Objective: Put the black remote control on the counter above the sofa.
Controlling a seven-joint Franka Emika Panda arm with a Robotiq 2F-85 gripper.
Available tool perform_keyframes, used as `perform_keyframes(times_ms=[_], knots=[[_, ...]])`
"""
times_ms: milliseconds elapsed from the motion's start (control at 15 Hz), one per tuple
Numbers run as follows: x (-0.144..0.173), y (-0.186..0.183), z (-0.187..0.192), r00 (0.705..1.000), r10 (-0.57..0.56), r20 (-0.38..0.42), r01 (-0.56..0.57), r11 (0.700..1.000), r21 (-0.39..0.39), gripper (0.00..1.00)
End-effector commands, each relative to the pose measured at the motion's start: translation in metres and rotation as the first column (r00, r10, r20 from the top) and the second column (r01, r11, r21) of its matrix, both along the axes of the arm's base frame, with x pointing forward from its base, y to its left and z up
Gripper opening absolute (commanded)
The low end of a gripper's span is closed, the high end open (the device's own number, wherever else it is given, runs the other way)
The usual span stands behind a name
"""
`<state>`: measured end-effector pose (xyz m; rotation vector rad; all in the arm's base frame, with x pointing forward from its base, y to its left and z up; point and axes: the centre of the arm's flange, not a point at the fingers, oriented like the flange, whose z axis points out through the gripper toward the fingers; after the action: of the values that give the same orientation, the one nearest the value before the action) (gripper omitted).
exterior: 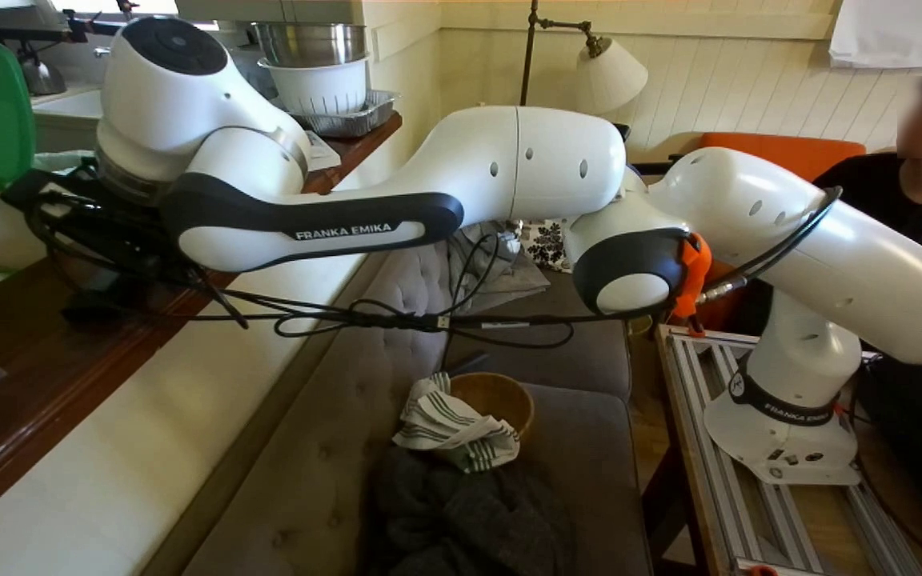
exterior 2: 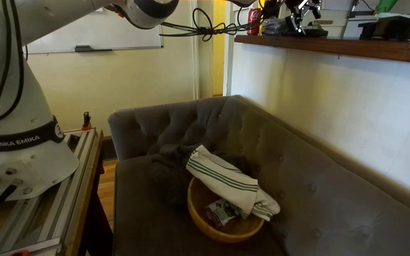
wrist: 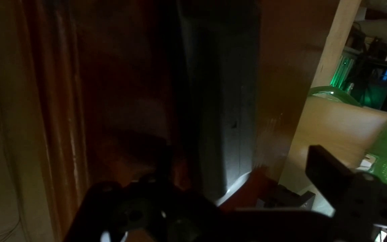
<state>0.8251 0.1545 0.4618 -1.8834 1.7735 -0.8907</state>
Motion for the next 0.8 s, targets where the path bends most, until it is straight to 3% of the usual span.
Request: perform_keyframes(times_ms=[0,200,400,733], knots=[[-0.015,0.003,0.020,0.999,-0.033,-0.014,0.034,0.998,0.049,1.00],[-0.024,0.000,0.056,0.996,-0.078,-0.031,0.082,0.990,0.118,1.00],[-0.041,-0.020,0.102,0.977,-0.211,-0.037,0.214,0.969,0.122,1.00],[-0.066,-0.093,0.144,0.895,-0.435,0.094,0.432,0.900,0.058,1.00]])
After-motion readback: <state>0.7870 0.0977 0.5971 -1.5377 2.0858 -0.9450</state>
